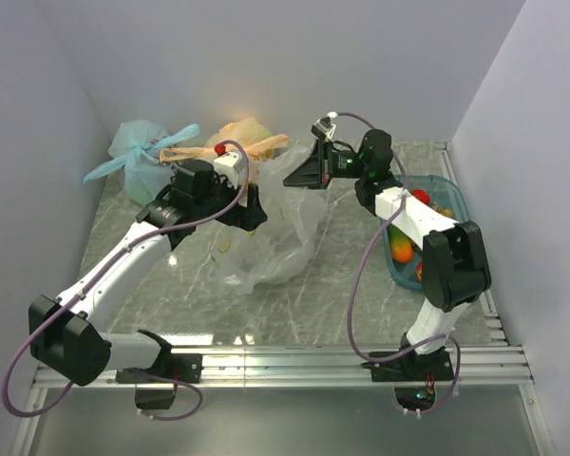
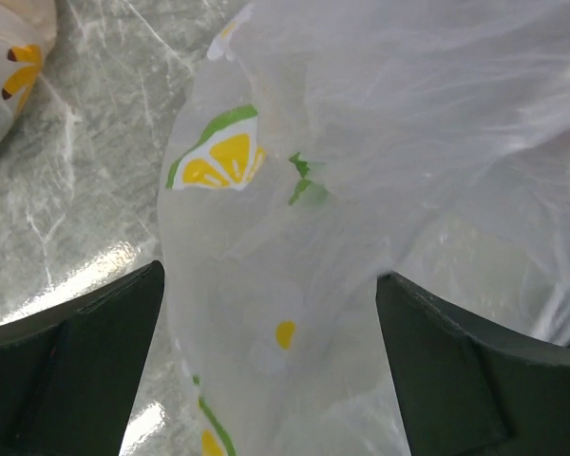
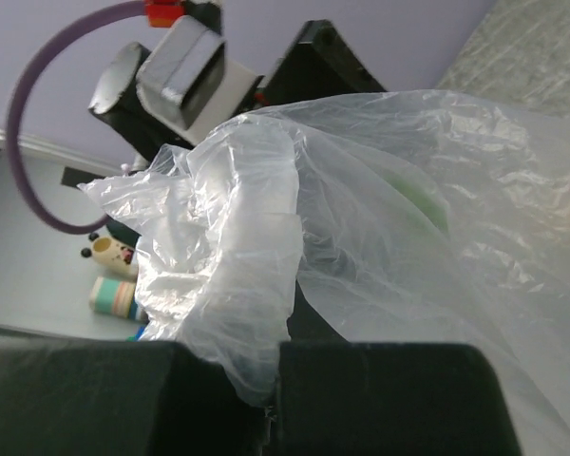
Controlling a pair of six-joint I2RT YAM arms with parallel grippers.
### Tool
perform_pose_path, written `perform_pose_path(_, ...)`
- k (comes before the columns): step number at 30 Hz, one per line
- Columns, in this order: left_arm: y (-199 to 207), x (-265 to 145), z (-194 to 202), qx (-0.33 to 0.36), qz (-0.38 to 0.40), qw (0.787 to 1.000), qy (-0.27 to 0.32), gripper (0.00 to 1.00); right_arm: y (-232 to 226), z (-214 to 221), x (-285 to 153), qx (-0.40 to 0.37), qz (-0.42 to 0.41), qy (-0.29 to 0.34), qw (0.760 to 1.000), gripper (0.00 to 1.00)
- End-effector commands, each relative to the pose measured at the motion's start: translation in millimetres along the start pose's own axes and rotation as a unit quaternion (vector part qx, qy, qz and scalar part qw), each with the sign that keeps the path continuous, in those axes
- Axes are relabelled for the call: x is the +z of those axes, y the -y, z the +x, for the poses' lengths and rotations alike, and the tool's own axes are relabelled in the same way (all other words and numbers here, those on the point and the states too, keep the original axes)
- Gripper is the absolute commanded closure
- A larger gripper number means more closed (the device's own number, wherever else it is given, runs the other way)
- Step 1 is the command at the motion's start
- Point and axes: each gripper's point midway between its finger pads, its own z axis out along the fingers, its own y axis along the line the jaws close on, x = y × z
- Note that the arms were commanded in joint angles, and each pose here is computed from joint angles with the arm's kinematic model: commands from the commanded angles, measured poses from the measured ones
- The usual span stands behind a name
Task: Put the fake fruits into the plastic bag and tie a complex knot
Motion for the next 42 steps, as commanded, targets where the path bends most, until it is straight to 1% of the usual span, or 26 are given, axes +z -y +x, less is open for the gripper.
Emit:
perform_pose_path(1,-0.5,0.7,-12.0,-0.014,-0.012,0.999,0.035,0.01,-26.4,-2.4,-1.9,-0.009,-0.04,0.001,0.999,1.0)
perform_pose_path(5,-24.8,16.4,-14.4,-0.002,-0.075,0.997,0.034,0.01,-39.6,1.4,-1.1,-0.016,-0.06,-0.004,0.998,1.0)
perform_pose_path(8,-41.3,24.9,-6.7,0.0,-0.114,0.993,-0.009,0.01,-46.6,3.7,-1.2,-0.017,-0.067,-0.013,0.998,1.0)
perform_pose_path(9,-41.4,23.2,0.3,-0.003,-0.116,0.993,-0.032,0.05,-46.7,2.9,-2.1,-0.019,-0.066,-0.013,0.998,1.0)
perform_pose_path(10,-40.7,21.4,-6.9,-0.006,-0.113,0.993,-0.029,0.13,-45.4,3.6,-1.5,-0.029,-0.065,-0.015,0.997,1.0)
perform_pose_path(11,-28.4,17.1,-10.1,-0.006,-0.083,0.996,-0.026,0.24,-41.8,3.1,-1.6,-0.017,-0.056,-0.016,0.998,1.0)
perform_pose_path(12,-22.8,12.1,-15.5,-0.007,-0.07,0.997,-0.014,0.5,-37.1,2.0,-1.4,-0.011,-0.046,-0.014,0.999,1.0)
perform_pose_path(13,-17.4,8.2,-13.6,-0.012,-0.057,0.998,-0.01,0.61,-24.4,-2.0,-1.9,-0.049,-0.03,-0.003,0.998,1.0)
perform_pose_path(14,-4.9,-3.2,-20.0,-0.01,-0.033,0.999,0.007,0.71,-21.7,-8.0,-2.3,-0.062,-0.013,0.005,0.998,1.0)
perform_pose_path(15,3.5,-8.2,-19.7,-0.015,-0.013,1.0,0.008,0.81,3.0,-10.0,-2.8,-0.001,0.038,0.017,0.999,1.0)
perform_pose_path(16,8.6,-13.3,-14.2,-0.027,-0.004,1.0,-0.004,1.0,20.2,-14.8,-7.1,-0.063,0.069,0.021,0.995,1.0)
perform_pose_path(17,12.3,-19.0,-11.4,-0.037,0.0,0.999,-0.01,1.0,32.0,-16.3,-9.6,-0.034,0.105,0.017,0.994,1.0)
perform_pose_path(18,14.5,-21.5,-8.0,-0.053,0.001,0.998,-0.02,1.0,51.0,-25.8,-14.8,-0.07,0.149,0.032,0.986,1.0)
perform_pose_path(19,14.1,-23.9,3.2,-0.066,-0.005,0.997,-0.042,1.0,54.9,-36.1,-21.0,-0.079,0.17,0.04,0.982,1.0)
perform_pose_path(20,12.6,-25.9,5.7,-0.075,-0.011,0.996,-0.045,1.0,71.1,-36.3,-27.1,-0.061,0.199,0.042,0.977,0.91)
perform_pose_path(22,9.2,-25.7,14.9,-0.102,-0.024,0.993,-0.054,1.0,86.2,-49.3,-39.2,-0.081,0.246,0.064,0.964,0.74)
perform_pose_path(23,9.1,-25.2,15.8,-0.11,-0.026,0.992,-0.052,1.0,86.9,-52.1,-44.9,-0.081,0.255,0.07,0.961,0.5)
perform_pose_path(24,9.3,-23.3,18.3,-0.126,-0.027,0.99,-0.053,0.99,87.9,-53.0,-47.6,-0.095,0.263,0.067,0.958,0.37)
perform_pose_path(26,9.9,-21.1,18.2,-0.139,-0.023,0.989,-0.055,1.0,79.8,-55.3,-52.5,-0.119,0.28,0.064,0.95,0.18)
perform_pose_path(28,8.9,-15.1,24.5,-0.156,-0.013,0.985,-0.071,1.0,65.8,-55.2,-57.4,-0.165,0.285,0.058,0.943,0.09)
perform_pose_path(32,4.5,3.9,34.5,-0.185,0.0,0.978,-0.097,0.99,52.5,-33.6,-74.7,-0.196,0.309,0.042,0.93,0.05)
perform_pose_path(34,-3.3,7.7,25.8,-0.207,-0.001,0.974,-0.095,0.99,51.2,-24.4,-88.6,-0.216,0.33,0.038,0.918,0.04)
perform_pose_path(35,-7.3,11.6,26.4,-0.213,0.001,0.972,-0.101,0.99,38.4,-17.8,-96.2,-0.224,0.337,0.041,0.914,0.04)
perform_pose_path(37,-14.2,11.0,20.0,-0.216,-0.001,0.971,-0.1,0.99,28.3,-15.0,-115.0,-0.257,0.361,0.04,0.895,0.03)
perform_pose_path(38,-16.7,14.5,22.9,-0.217,-0.002,0.97,-0.109,0.99,30.6,-7.4,-123.5,-0.241,0.379,0.037,0.893,0.03)
perform_pose_path(42,-17.9,21.1,15.1,-0.221,0.001,0.969,-0.108,0.99,36.1,5.0,-168.1,-0.261,0.444,0.029,0.856,0.02)
